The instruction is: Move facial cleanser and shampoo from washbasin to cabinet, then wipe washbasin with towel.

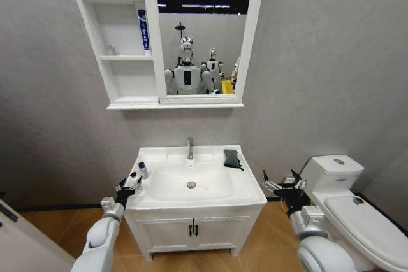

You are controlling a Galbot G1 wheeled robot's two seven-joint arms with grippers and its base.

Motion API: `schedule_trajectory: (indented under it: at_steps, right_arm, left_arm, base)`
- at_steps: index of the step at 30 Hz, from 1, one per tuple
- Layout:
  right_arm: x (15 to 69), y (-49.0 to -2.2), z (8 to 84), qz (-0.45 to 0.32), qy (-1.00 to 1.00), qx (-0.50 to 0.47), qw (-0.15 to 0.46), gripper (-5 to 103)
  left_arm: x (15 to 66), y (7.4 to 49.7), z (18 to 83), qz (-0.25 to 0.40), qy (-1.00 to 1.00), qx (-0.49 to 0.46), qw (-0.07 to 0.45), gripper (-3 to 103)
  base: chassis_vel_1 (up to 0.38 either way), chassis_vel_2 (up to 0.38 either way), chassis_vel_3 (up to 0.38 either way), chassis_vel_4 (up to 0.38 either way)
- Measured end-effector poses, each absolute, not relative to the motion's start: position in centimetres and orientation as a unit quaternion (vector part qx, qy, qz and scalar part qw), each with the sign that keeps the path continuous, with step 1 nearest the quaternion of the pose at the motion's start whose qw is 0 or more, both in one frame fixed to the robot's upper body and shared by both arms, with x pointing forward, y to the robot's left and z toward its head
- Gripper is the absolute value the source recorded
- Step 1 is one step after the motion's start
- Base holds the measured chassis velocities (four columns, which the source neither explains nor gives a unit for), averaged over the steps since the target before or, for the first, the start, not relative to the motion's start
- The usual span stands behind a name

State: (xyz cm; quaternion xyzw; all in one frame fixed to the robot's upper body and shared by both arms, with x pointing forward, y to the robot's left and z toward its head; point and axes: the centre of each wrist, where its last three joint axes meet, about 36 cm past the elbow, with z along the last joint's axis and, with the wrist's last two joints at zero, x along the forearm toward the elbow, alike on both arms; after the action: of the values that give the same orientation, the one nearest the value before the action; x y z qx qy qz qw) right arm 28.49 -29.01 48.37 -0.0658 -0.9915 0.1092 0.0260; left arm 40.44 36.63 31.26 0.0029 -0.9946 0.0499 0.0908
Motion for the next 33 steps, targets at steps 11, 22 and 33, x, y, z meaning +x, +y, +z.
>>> schedule_trajectory:
  at_steps: [11, 22, 33]
  right_arm:
    - [28.7, -29.0, 48.6, 0.106, -0.992, -0.067, 0.022, 100]
    - [29.6, -28.3, 48.2, 0.102, -0.993, -0.050, 0.019, 100]
    - [28.8, -28.3, 48.0, 0.100, -0.993, -0.055, 0.015, 100]
  left_arm:
    - [39.0, 36.3, 33.8, 0.050, -0.995, 0.004, 0.082, 39]
    - [41.4, 35.1, 56.5, 0.024, -1.000, 0.020, -0.003, 36]
    - [49.8, 37.4, 71.9, -0.011, -0.999, -0.015, -0.036, 36]
  base:
    - [0.000, 0.000, 0.000, 0.000]
    - [0.000, 0.000, 0.000, 0.000]
    - [0.000, 0.000, 0.000, 0.000]
